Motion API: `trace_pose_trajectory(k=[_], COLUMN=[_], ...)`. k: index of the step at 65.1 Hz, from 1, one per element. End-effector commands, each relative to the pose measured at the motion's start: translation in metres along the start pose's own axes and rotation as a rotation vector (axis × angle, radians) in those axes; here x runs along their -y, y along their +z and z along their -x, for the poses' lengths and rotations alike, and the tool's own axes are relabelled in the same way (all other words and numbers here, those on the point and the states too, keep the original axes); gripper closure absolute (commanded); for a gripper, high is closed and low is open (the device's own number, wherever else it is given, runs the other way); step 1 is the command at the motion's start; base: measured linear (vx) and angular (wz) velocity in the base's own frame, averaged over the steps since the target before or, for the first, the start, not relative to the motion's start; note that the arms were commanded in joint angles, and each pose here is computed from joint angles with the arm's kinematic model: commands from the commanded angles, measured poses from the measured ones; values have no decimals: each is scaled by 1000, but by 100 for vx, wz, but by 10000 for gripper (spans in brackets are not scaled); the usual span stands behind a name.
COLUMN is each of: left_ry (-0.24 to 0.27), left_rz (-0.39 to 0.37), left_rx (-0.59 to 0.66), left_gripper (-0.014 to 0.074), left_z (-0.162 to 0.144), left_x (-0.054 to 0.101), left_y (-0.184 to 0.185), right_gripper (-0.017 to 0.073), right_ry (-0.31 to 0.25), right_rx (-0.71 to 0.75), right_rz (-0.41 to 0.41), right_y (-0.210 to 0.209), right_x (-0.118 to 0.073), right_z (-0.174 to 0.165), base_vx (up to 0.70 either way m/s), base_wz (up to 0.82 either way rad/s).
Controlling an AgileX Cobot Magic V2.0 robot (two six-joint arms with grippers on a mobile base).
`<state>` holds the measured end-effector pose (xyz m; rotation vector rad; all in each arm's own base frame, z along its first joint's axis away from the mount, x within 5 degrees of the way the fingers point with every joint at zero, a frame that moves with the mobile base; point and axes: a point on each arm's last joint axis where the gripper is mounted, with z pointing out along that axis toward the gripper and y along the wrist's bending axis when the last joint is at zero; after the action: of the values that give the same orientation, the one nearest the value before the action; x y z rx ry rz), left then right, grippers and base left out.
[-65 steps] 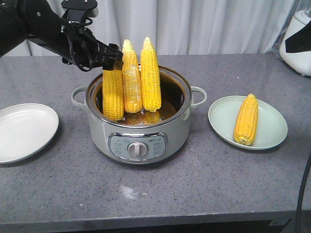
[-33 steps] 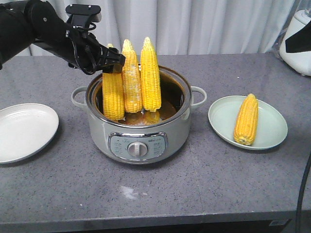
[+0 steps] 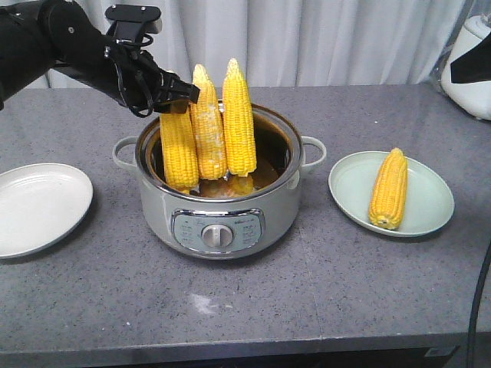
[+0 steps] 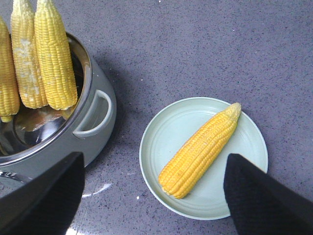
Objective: Distribute corn equally
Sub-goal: 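Grasp the cob top with the left gripper and lift it out, then lower the cob onto the white plate and open the left gripper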
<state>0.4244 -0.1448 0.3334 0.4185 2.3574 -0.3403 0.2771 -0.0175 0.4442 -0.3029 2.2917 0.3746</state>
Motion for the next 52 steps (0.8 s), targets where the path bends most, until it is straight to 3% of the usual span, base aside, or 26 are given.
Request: trace_pose_trajectory(k=[1,24,36,46,52], left_ry=[36,52,79,143,136], left_rz=[6,3,15,111,203], left_rx=[162,298,451,449,366], left_gripper=[583,581,580,576,573], left_z=[23,34,39,33,26], left_x=[8,18,27,24,15], left_y=[-42,-104,-169,-195,-195], right_gripper=[-3,-3,-3,-3,-3], right_ry=[-27,-27,-27,-27,-27], right_rx=[96,96,95,95,95], right_rz=[-7,-7,-7,-7,-7], right_y=[-16,-16,-16,-16,-16], right_x=[-10,-10,-10,-10,-10], right_z=[8,8,8,8,8], base_vx=[0,0,0,0,0], base_wz=[0,0,0,0,0])
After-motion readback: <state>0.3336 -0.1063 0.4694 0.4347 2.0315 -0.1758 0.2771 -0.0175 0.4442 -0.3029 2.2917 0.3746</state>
